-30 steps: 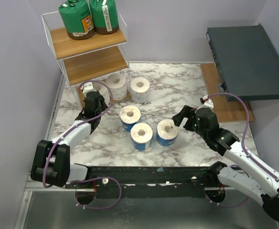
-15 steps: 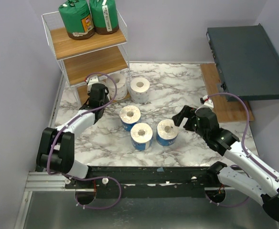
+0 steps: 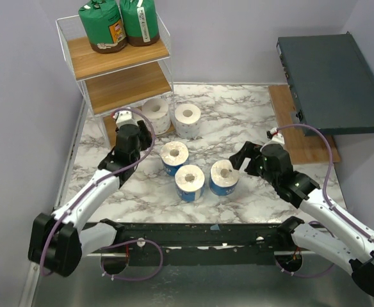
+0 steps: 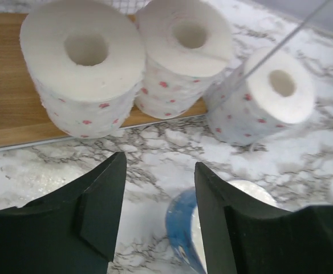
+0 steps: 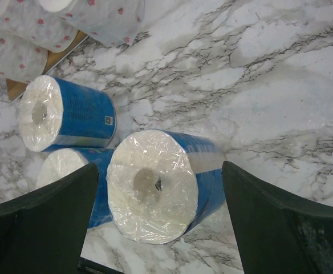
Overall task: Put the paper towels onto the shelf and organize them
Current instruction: Place the paper towel on the shelf.
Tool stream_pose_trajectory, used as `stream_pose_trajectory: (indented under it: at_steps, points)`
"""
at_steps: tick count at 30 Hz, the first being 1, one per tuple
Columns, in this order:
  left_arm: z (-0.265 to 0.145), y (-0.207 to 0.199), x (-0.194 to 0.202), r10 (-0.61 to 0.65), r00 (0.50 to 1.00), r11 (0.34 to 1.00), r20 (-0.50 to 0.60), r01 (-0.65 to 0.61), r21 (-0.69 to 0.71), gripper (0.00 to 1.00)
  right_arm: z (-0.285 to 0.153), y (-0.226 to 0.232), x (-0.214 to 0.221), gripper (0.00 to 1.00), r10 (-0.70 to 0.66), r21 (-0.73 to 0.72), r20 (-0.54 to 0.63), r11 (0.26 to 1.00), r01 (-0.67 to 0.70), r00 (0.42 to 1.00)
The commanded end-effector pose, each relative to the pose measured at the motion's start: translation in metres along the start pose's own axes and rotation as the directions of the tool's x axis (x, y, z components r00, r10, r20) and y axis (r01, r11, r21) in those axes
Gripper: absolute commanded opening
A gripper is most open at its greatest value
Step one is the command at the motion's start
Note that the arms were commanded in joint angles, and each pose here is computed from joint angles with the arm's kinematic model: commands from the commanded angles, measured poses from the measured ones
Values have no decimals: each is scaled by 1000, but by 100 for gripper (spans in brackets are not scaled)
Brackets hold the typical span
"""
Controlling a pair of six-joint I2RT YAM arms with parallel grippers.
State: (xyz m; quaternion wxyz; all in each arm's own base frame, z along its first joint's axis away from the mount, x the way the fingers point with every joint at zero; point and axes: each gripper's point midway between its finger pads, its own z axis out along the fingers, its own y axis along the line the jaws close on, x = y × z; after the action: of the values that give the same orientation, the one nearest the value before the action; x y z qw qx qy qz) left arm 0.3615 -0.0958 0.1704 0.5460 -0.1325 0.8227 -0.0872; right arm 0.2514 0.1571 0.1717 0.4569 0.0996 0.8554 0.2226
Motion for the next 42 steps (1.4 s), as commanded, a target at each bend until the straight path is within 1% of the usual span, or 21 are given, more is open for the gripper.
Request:
stream_pose_trajectory:
  at_steps: [1,4,7,10,11,12,13,14,15,17,19,24,27,31,33,35,39,42]
  points:
    - [-41,-12,-12,-27,999,998,43,25,59,55,2,16,2,91,17,-64,-28,998,-19,999]
    - [-65,-14,-8,-45,999,995,15,43,86,57,5,26,1,91,23,-90,-47,996,-27,999]
    - [-86,-6,3,-71,997,993,-25,73,91,59,10,37,-6,90,21,-103,-57,994,-27,998]
    - [-108,9,7,-134,991,987,-9,134,89,63,17,46,-14,90,22,-99,-59,995,-28,998]
    - [-116,14,9,-165,986,982,-2,165,86,66,19,50,-19,89,26,-101,-55,994,-31,998]
    - [-122,22,9,-192,981,979,10,191,66,75,22,55,-23,89,31,-107,-51,994,-36,998]
    - [-129,30,10,-225,974,973,23,223,55,80,26,59,-25,89,36,-108,-49,993,-41,998]
    - [-135,36,11,-253,967,967,35,252,43,88,30,63,-29,89,44,-111,-45,993,-49,998]
    - [-140,43,13,-284,958,959,47,283,32,98,36,66,-31,89,52,-109,-46,992,-57,998]
    - [-147,51,18,-305,951,952,55,303,30,98,49,74,-34,89,68,-108,-48,991,-73,997]
    - [-151,55,24,-298,953,955,50,296,31,99,65,82,-37,89,83,-100,-60,991,-89,995]
    - [-153,61,44,-325,945,945,-41,324,-34,99,112,99,-40,87,98,-42,-100,994,-103,990]
    - [-152,56,56,-326,940,946,-99,324,-32,98,142,104,-42,87,80,5,-113,997,-80,990]
    - [-151,56,70,-388,911,921,-135,386,-44,99,177,105,-48,87,46,67,-126,997,-37,991]
    - [-151,59,75,-429,894,903,-127,426,-54,98,192,101,-51,88,43,93,-135,995,-31,990]
    - [-152,59,72,-440,892,898,-100,439,-30,98,206,95,-52,87,48,118,-147,993,-30,988]
    - [-155,69,58,-441,897,897,-18,440,-29,98,226,91,-56,87,56,129,-161,991,-35,985]
    - [-159,81,43,-408,912,908,40,410,-86,98,234,92,-55,87,53,131,-169,991,-31,984]
